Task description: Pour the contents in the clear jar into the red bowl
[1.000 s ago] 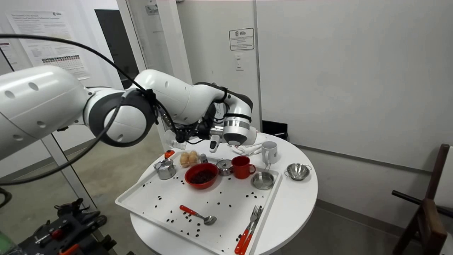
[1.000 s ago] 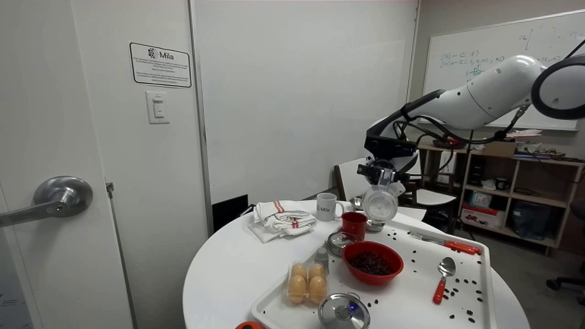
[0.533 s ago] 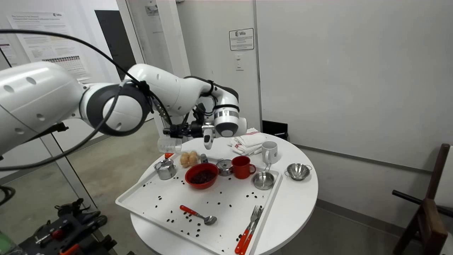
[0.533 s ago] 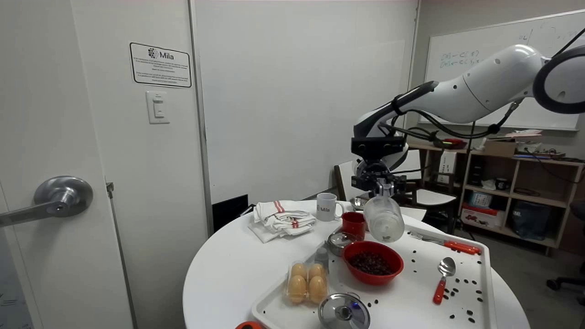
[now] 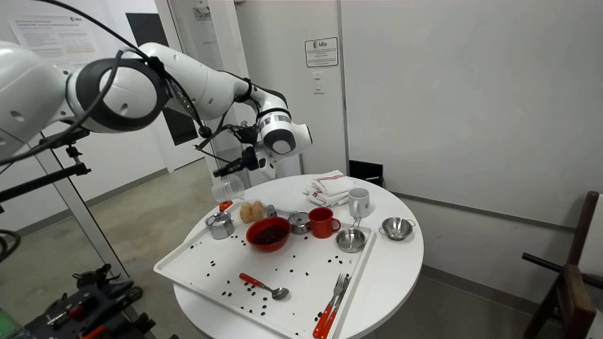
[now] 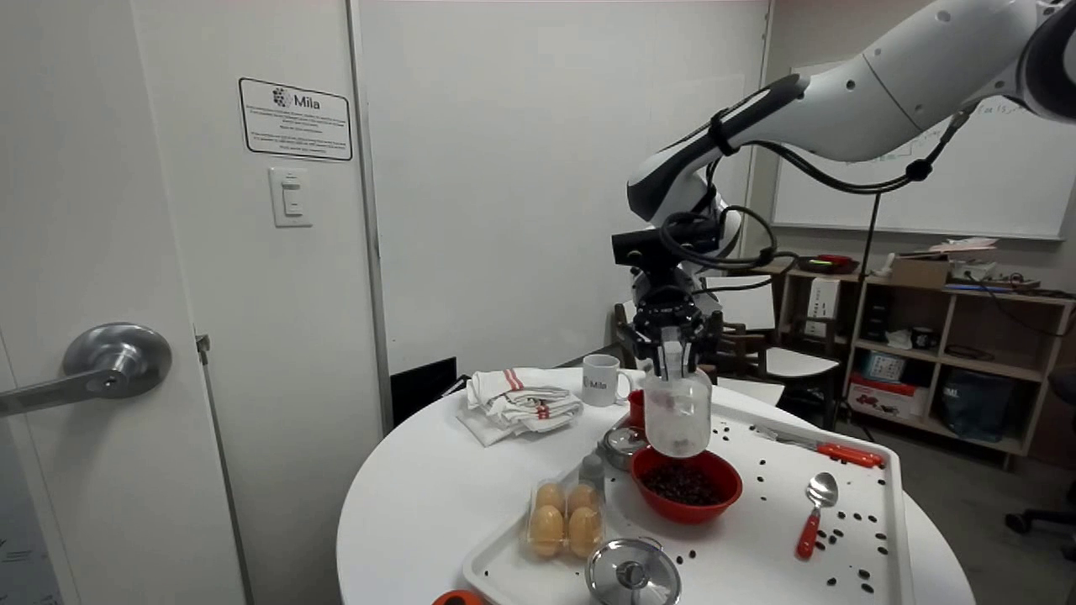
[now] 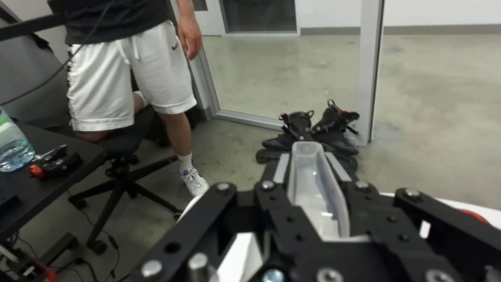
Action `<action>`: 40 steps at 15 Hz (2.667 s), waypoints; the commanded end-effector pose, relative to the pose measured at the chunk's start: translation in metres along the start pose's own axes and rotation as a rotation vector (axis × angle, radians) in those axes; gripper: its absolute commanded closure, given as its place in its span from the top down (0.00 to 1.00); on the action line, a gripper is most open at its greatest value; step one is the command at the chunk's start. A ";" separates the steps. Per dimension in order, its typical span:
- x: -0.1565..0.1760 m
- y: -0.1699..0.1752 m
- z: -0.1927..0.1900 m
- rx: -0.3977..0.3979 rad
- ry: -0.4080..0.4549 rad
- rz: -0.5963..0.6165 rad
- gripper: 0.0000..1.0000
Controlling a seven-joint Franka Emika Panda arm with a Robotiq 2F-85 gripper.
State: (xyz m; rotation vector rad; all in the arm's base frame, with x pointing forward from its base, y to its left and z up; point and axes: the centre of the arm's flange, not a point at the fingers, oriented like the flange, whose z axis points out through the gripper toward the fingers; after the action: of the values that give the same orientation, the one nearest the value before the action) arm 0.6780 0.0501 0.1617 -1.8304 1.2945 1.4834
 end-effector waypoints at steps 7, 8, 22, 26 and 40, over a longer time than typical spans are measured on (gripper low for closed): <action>0.017 0.057 0.030 0.304 0.174 0.363 0.06; 0.019 0.064 0.034 0.328 0.187 0.405 0.06; 0.035 0.106 0.083 0.596 0.258 1.073 0.06; 0.061 0.097 0.083 0.692 0.259 1.266 0.06; 0.135 0.082 0.105 0.757 0.108 1.749 0.47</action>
State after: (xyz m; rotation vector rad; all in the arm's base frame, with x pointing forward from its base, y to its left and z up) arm 0.5424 0.0418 0.0237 -0.0555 3.1546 0.9546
